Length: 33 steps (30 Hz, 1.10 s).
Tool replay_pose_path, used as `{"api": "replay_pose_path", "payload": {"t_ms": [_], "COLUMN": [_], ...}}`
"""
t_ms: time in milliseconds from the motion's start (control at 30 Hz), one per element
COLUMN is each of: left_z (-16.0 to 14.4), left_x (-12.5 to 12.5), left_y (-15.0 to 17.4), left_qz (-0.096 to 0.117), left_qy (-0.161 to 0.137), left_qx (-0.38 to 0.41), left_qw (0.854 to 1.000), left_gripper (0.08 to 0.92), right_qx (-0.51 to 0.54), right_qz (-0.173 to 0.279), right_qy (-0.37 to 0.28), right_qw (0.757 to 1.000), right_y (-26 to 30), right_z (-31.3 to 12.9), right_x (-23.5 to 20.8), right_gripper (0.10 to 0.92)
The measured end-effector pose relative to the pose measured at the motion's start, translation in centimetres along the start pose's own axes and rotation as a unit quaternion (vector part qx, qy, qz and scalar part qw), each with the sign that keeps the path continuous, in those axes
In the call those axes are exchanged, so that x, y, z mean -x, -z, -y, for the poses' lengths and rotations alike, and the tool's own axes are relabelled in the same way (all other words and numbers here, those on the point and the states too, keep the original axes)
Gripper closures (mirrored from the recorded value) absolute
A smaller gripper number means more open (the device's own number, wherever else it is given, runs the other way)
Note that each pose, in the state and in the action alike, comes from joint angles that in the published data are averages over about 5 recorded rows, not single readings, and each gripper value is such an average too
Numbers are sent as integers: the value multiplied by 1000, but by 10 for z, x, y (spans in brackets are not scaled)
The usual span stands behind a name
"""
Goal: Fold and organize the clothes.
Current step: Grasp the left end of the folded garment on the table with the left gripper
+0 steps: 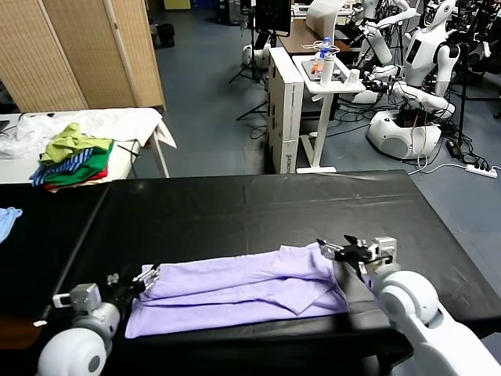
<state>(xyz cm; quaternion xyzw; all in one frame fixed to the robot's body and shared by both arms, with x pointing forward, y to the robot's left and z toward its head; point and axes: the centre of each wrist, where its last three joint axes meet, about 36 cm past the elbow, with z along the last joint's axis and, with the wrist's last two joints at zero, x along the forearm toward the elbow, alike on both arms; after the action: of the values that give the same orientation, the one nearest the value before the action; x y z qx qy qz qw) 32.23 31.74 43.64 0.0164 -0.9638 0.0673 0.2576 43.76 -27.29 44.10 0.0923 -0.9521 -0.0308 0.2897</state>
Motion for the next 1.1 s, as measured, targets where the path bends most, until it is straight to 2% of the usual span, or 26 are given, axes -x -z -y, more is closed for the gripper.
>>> {"api": "replay_pose_path", "payload": {"t_ms": [100,200,333,467,567,700,800,867,933,1067,1100], "left_z": [-1,-1,-1,-1,-1,-1,0,1,2,2,2], "left_x": [4,7,11,16,21,28,30,29,26,17,14], "left_y": [-3,-6,-9,-12,-13,-12,-9,-7,-6,-5,-5], "left_qz": [-5,-10,-15,-18,-16,-9,-6,-5,-3,3,4], "left_qy": [-2,-5,-7,-3,0,-3,-8,-10,-10,-6,-5], "left_qx": [-2,-3,-4,-1,3,9,12,14,18,24,24], "left_qw": [1000,1000,1000,1000,1000,1000,1000,1000,1000,1000,1000], "left_gripper": [164,285,523,756,847,853,853,847,800,583,507], "right_qx": [7,11,14,13,12,14,15,14,13,9,8], "right_qz": [-5,-8,-8,-2,2,3,9,17,24,31,33], "right_qy": [0,-1,-4,-20,-36,-34,-18,-6,1,10,11], "right_qw": [1000,1000,1000,1000,999,999,1000,1000,1000,999,999], "right_y": [-5,-8,-11,-15,-19,-22,-19,-14,-9,-2,0], "right_z": [-2,-3,-4,-6,-9,-11,-10,-9,-7,-5,-4], "right_x": [5,7,8,5,1,-4,-7,-10,-13,-24,-27], "right_gripper": [476,557,648,799,860,869,806,699,587,323,267]}}
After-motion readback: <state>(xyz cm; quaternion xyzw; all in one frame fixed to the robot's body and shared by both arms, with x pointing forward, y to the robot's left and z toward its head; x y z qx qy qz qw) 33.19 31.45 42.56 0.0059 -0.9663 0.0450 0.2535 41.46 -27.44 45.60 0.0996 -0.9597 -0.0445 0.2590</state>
